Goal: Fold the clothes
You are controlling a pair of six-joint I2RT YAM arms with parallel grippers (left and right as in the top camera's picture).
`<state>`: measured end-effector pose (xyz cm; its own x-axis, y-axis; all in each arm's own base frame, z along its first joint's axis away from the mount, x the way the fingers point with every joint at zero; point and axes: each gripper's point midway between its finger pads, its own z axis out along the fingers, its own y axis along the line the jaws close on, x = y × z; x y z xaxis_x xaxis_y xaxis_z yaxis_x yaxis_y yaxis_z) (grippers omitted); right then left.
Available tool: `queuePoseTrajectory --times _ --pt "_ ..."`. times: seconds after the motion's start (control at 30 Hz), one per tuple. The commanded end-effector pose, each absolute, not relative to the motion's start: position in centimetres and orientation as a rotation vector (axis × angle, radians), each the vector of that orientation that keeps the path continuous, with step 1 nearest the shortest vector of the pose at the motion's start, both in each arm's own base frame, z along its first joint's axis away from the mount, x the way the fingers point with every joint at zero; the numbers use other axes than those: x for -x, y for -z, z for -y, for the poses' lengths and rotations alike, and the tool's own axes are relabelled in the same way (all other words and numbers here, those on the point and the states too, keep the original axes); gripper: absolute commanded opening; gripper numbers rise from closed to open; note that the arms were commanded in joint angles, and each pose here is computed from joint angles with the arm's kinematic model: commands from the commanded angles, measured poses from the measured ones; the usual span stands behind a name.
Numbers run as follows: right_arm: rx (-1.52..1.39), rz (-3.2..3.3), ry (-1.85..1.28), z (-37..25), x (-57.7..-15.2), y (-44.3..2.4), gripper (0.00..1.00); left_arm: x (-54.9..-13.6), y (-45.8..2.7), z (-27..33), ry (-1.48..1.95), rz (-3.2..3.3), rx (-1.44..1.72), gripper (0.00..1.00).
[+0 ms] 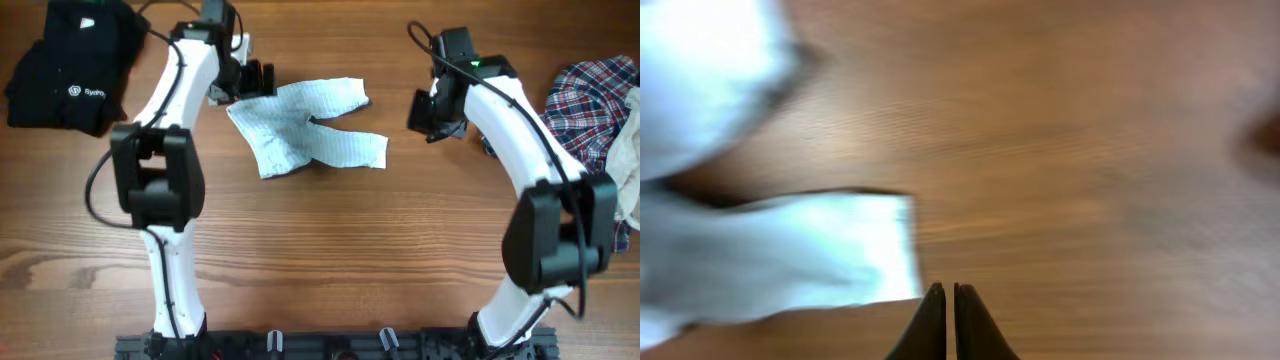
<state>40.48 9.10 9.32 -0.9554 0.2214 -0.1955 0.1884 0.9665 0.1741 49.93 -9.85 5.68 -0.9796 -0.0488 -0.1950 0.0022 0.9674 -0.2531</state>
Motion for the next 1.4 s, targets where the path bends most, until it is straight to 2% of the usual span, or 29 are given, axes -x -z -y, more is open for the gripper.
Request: queuePoseTrajectory --times 0.0,0.1,0.2,0.23,0.3,0.33,0.37,0.43,0.5,0.8,0.9,1.37 --pt "-0.048 -2.875 -0.374 -13.6 -40.4 -10.3 0.05 -48.9 -14.1 11.5 0.385 -2.791 -0.001 1.0" --pt "0.012 -2.866 -0.39 -15.8 -40.3 -9.9 0.05 -45.2 -13.8 13.2 0.401 -2.929 0.17 1.0" --pt "-0.04 -2.908 -0.392 -16.3 -39.8 -8.5 0.06 -41.0 -10.8 14.8 0.35 -3.118 0.283 0.99" --pt "-0.039 -2.925 -0.389 -16.3 -39.7 -7.5 0.05 -39.8 -9.3 15.3 0.329 -3.164 0.287 0.96" --pt "-0.029 -2.941 -0.381 -16.2 -39.4 -6.2 0.04 -38.1 -6.8 16.0 0.298 -3.218 0.333 0.7" --pt "-0.022 -2.945 -0.379 -16.2 -39.5 -5.8 0.04 -37.4 -5.8 16.1 0.284 -3.24 0.354 0.47" --pt "-0.022 -2.94 -0.38 -16.3 -39.7 -5.6 0.05 -36.7 -5.0 15.9 0.266 -3.259 0.389 0.33" --pt "-0.032 -2.917 -0.39 -16.4 -40.3 -5.7 0.04 -36.1 -4.2 15.5 0.253 -3.279 0.404 0.14" --pt "-0.031 -2.896 -0.411 -16.8 -40.8 -5.8 0.04 -36.5 -4.2 15.3 0.263 -3.265 0.409 0.04" --pt "0.019 -2.976 -0.595 -19.2 -40.1 -1.9 0.04 -37.6 -2.9 14.8 0.209 -3.211 0.435 0.04" --pt "0.015 -2.995 -0.592 -19.1 -39.7 -1.7 0.04 -36.2 -0.6 14.2 0.173 -3.262 0.459 0.04" --pt "0.002 -3.023 -0.534 -18.2 -38.8 0.5 0.04 -34.8 1.7 12.3 0.143 -3.292 0.528 0.04"
